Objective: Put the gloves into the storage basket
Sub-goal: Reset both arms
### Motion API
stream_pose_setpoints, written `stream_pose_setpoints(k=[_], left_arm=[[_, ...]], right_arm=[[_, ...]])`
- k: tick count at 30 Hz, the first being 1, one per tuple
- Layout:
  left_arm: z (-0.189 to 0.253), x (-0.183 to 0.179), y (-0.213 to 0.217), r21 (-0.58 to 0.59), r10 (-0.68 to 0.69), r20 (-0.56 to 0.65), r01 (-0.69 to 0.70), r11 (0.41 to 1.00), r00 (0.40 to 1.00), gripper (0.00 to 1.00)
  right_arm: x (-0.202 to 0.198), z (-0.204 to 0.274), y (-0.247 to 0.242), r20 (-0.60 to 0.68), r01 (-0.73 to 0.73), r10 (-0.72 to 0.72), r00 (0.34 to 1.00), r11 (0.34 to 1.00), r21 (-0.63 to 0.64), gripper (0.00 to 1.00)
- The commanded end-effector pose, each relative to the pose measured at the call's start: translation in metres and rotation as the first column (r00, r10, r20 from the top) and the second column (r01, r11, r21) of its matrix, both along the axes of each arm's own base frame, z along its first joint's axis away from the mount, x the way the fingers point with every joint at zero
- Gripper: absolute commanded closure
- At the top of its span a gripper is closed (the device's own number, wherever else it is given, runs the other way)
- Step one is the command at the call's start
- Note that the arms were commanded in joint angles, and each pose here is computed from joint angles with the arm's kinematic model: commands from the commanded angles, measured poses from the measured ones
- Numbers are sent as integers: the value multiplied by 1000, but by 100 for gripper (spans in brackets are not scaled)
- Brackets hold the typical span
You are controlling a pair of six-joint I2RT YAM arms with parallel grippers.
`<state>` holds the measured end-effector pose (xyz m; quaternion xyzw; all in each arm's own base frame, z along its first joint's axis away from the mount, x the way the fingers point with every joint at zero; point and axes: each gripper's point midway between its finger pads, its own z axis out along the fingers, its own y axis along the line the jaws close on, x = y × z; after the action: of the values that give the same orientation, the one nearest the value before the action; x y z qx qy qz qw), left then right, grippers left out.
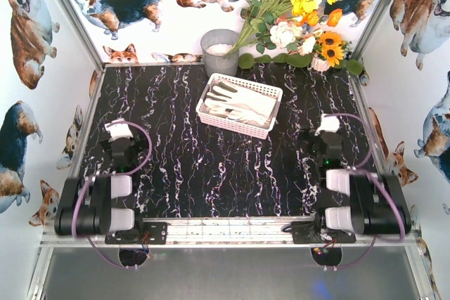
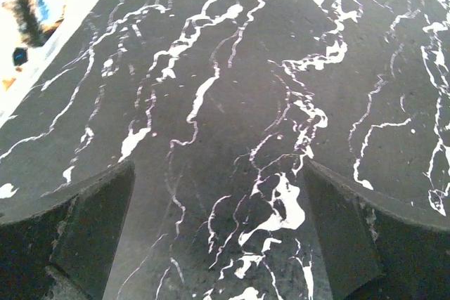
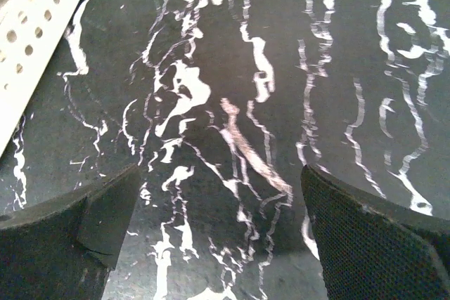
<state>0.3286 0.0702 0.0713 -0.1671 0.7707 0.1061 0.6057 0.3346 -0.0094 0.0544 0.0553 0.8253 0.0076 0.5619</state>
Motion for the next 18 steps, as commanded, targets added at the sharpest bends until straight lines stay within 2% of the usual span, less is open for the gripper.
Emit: stream_pose_setpoints(k=[1,3,6,7,9,18], left_arm=[[39,31,-24,96,-171,204,155,983,964,0],[30,38,-36,131,-229,194,206,970,954,0],[17,52,-49,165,-248,58,235,958,967,0],[15,58,-44,172,-216,43,206,963,975,0],[13,55,-29,122,-133,44,127,984,990,0],[15,56,-32,140,-149,55,140,980,987,0]], right_arm=[[37,30,25,173,-122,146,974,982,-143,0],[39,30,25,192,-105,134,972,983,-151,0],[40,24,26,94,-128,142,985,982,-141,0],[43,25,25,101,-118,132,986,984,-135,0],[47,25,11,135,-23,40,990,992,-122,0],[48,26,10,140,-22,38,989,993,-114,0]])
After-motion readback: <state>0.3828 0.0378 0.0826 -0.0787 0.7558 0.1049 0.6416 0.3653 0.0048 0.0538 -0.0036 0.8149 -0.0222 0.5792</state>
